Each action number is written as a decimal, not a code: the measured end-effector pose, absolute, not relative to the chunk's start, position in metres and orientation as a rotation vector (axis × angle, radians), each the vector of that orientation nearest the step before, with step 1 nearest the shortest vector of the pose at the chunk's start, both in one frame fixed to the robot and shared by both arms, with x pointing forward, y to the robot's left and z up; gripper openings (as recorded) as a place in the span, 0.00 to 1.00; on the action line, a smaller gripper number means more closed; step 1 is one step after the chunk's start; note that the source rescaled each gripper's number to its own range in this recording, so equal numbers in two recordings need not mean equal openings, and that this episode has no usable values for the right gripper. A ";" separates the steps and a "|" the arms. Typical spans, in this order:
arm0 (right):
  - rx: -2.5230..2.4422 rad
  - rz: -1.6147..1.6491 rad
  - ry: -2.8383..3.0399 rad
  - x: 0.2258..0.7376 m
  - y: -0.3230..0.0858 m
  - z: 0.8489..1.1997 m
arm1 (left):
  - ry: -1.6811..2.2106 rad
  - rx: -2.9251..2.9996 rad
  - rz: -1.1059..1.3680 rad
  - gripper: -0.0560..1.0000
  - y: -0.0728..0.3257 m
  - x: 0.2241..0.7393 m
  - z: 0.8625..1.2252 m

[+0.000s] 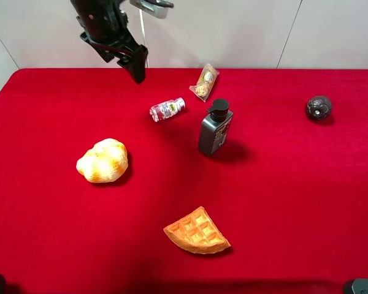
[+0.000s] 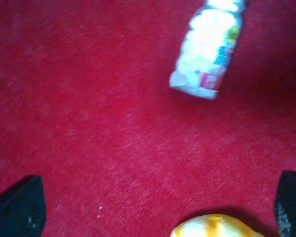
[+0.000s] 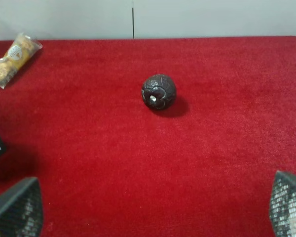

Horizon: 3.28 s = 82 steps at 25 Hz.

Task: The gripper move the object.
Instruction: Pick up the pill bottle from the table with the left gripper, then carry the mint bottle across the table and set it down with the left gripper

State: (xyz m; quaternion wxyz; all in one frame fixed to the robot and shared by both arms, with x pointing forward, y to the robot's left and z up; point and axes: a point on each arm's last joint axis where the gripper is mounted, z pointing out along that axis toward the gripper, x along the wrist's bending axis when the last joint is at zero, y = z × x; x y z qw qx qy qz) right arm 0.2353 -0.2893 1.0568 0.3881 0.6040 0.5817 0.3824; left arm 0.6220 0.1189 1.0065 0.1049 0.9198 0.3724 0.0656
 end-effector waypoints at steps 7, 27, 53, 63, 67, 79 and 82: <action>1.536 0.973 1.480 0.235 -0.289 1.057 | 0.979 2.737 0.179 0.90 0.096 0.616 0.997; 1.536 0.973 1.480 0.235 -0.289 1.057 | 0.861 2.814 0.128 0.82 0.062 0.646 0.964; 1.536 0.973 1.480 0.235 -0.289 1.057 | 0.837 2.926 0.002 0.74 0.054 0.656 0.875; 1.536 0.973 1.480 0.235 -0.289 1.057 | 0.817 2.932 -0.003 0.30 0.054 0.656 0.874; 1.536 0.973 1.480 0.235 -0.289 1.057 | 0.815 2.932 -0.002 0.08 0.054 0.656 0.874; 1.536 0.973 1.480 0.235 -0.289 1.057 | 0.815 2.933 -0.004 0.05 0.054 0.656 0.874; 1.536 0.973 1.480 0.235 -0.289 1.057 | 0.818 2.932 -0.004 0.05 0.054 0.656 0.874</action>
